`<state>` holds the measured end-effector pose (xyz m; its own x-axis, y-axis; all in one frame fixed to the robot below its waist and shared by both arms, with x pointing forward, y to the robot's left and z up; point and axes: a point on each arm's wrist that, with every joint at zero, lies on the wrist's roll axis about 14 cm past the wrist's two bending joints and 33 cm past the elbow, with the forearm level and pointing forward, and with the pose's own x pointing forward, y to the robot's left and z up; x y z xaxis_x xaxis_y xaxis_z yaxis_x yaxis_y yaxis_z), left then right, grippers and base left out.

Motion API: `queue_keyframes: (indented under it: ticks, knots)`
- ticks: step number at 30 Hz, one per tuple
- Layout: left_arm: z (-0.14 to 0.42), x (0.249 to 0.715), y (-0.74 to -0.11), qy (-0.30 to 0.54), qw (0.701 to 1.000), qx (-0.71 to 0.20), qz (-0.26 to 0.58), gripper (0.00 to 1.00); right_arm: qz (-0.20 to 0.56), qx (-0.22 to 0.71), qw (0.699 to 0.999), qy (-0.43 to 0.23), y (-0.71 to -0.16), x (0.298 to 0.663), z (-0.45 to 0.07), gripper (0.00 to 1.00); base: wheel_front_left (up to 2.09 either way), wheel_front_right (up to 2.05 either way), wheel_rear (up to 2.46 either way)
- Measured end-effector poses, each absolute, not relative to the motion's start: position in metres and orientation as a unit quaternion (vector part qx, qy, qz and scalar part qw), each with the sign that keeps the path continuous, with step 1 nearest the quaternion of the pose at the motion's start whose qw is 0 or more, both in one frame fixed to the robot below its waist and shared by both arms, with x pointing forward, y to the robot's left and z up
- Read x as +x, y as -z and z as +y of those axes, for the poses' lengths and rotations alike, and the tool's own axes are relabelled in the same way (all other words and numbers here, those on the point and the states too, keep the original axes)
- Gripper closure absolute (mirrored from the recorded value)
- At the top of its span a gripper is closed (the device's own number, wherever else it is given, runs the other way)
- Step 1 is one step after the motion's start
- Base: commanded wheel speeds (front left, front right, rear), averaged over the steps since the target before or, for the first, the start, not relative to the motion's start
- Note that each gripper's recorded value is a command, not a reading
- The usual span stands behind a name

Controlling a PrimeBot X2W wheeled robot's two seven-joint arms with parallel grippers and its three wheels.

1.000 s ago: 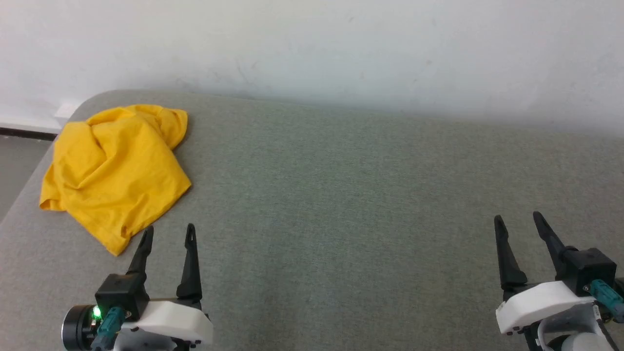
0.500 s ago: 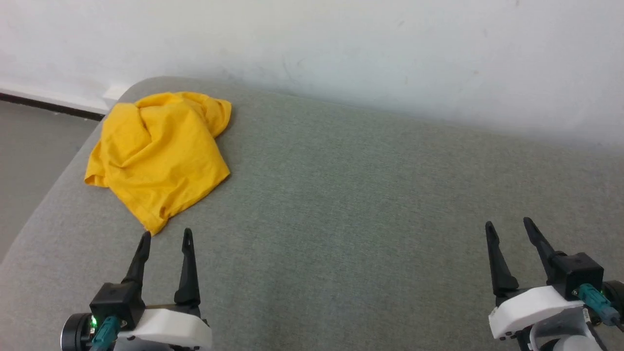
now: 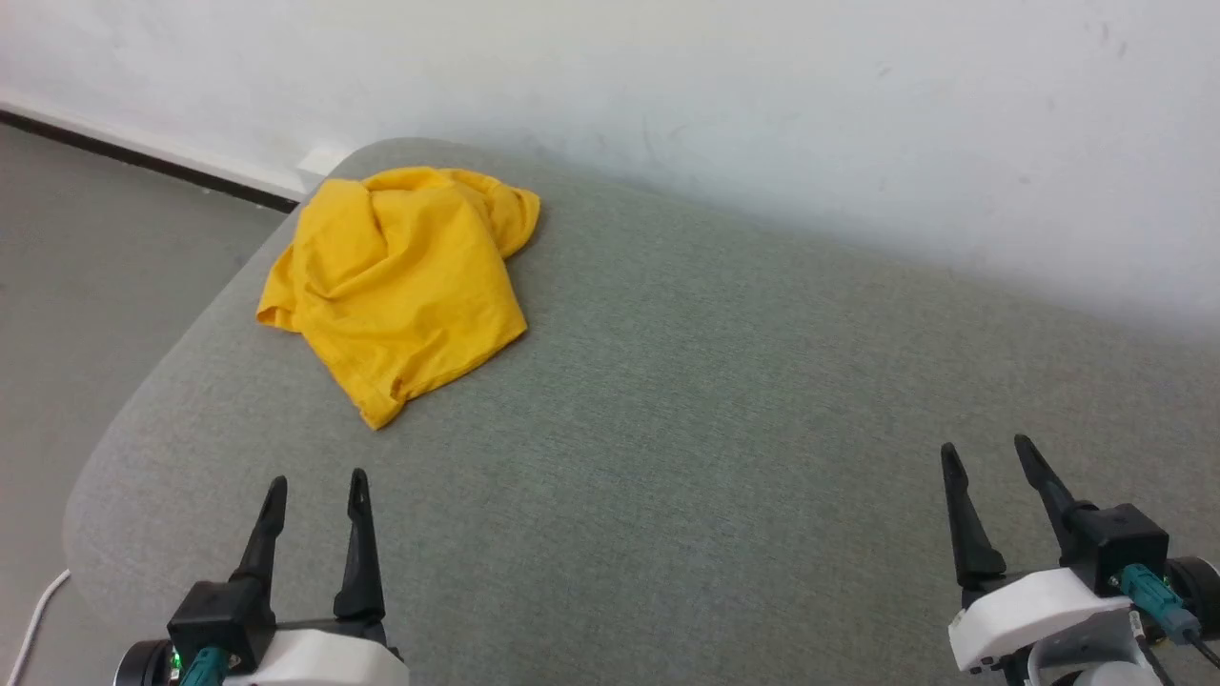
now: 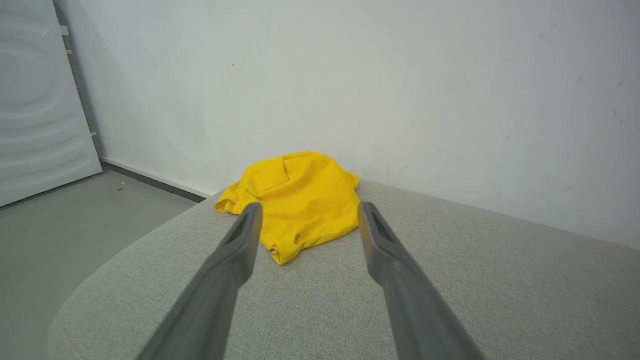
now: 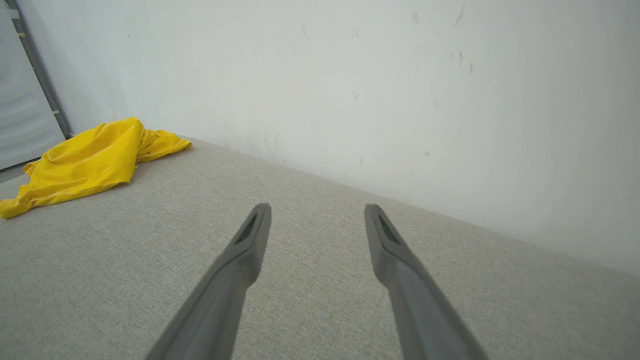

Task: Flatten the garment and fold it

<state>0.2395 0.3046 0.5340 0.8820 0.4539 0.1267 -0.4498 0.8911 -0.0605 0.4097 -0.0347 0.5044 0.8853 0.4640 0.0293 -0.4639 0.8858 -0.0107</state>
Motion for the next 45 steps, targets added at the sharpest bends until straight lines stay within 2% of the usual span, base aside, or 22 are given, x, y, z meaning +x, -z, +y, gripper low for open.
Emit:
queue_keyframes:
  ticks: [19,35,45]
  knots:
    - [0.330,0.186,-0.530,-0.304,0.949,-0.017,-0.079,0.00,-0.025,0.000,0.956,-0.293,-0.506,0.409,0.007,0.00,0.00,0.00,0.00]
    - [0.342,0.160,-0.531,-0.341,0.935,-0.020,-0.093,0.00,-0.027,0.003,0.950,-0.312,-0.500,0.412,0.024,0.00,0.00,0.00,0.00]
    - [0.342,0.160,-0.531,-0.338,0.936,-0.021,-0.094,0.00,-0.029,0.003,0.950,-0.311,-0.502,0.411,0.023,0.00,0.00,0.00,0.00]
